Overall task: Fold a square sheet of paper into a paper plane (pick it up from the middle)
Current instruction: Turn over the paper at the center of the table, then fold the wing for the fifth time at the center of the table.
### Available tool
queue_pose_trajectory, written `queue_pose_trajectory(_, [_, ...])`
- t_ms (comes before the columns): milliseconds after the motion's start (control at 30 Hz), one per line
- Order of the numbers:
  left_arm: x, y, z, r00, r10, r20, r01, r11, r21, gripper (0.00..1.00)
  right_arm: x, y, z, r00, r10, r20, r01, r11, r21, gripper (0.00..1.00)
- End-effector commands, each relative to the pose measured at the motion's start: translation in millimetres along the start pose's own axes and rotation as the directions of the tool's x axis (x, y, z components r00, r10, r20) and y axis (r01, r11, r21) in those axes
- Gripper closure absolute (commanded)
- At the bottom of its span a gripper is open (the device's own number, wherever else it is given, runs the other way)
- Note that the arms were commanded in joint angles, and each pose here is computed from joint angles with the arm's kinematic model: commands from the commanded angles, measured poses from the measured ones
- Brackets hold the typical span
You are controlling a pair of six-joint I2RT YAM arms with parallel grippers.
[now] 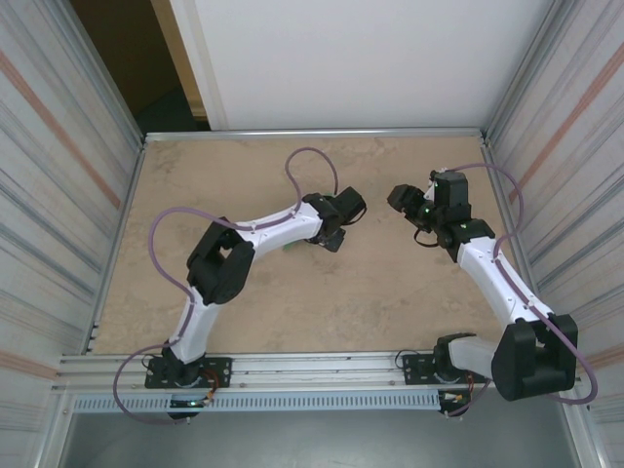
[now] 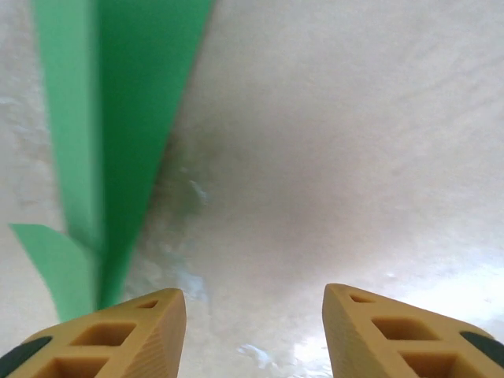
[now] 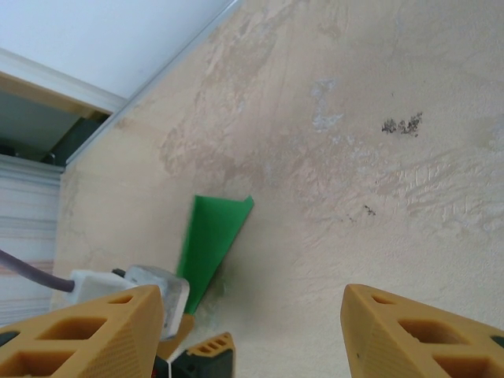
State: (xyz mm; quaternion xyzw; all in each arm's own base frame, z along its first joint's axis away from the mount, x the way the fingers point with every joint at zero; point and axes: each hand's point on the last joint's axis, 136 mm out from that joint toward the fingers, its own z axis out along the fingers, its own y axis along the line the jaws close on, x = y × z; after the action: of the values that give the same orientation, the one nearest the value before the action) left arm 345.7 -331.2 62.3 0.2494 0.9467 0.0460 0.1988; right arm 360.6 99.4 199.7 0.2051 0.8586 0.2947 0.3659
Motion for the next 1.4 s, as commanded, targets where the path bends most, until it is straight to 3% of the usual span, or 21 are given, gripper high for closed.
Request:
queue_pose_trajectory(0, [-6.5, -14.6, -42.6, 0.996, -0.077, 0.041, 0.070, 0.984, 0.165, 0.49, -4.8, 0.3, -4.6, 0.999, 0.020, 0.026, -0.020, 1.000, -0.002, 0.40])
queue_pose_trajectory(200, [-12.6, -32.7, -95.4, 0.978, -0.155, 0.137, 0.081, 0.895, 0.438, 0.43, 4.3, -2.3, 8.2, 0.999, 0.041, -0.026, -0.041, 0.999, -0.010, 0.40])
queue_pose_trajectory(400, [-8.0, 12.5, -56.4, 0.945, -0.326, 0.031, 0.262, 0.809, 0.526, 0.42, 19.2, 3.3, 26.0, 0.995, 0.040, -0.088, -0.043, 0.999, -0.026, 0.39])
queue_pose_trajectory(700, [-10.8, 55.1, 8.2, 0.901, -0.429, -0.060, 0.401, 0.774, 0.491, 0.41, 47.6, 14.1, 49.6, 0.986, 0.037, -0.166, -0.044, 0.998, -0.040, 0.37])
queue_pose_trajectory(1033, [2.7, 58.1, 40.1, 0.871, -0.473, -0.136, 0.479, 0.751, 0.453, 0.45, 91.9, 16.7, 79.2, 0.951, 0.112, -0.288, -0.115, 0.993, 0.008, 0.37])
queue_pose_trajectory(1367, [41.2, 54.5, 55.4, 0.815, -0.519, -0.258, 0.578, 0.704, 0.412, 0.55, 154.4, 22.2, 111.1, 0.869, 0.240, -0.432, -0.236, 0.970, 0.065, 0.38])
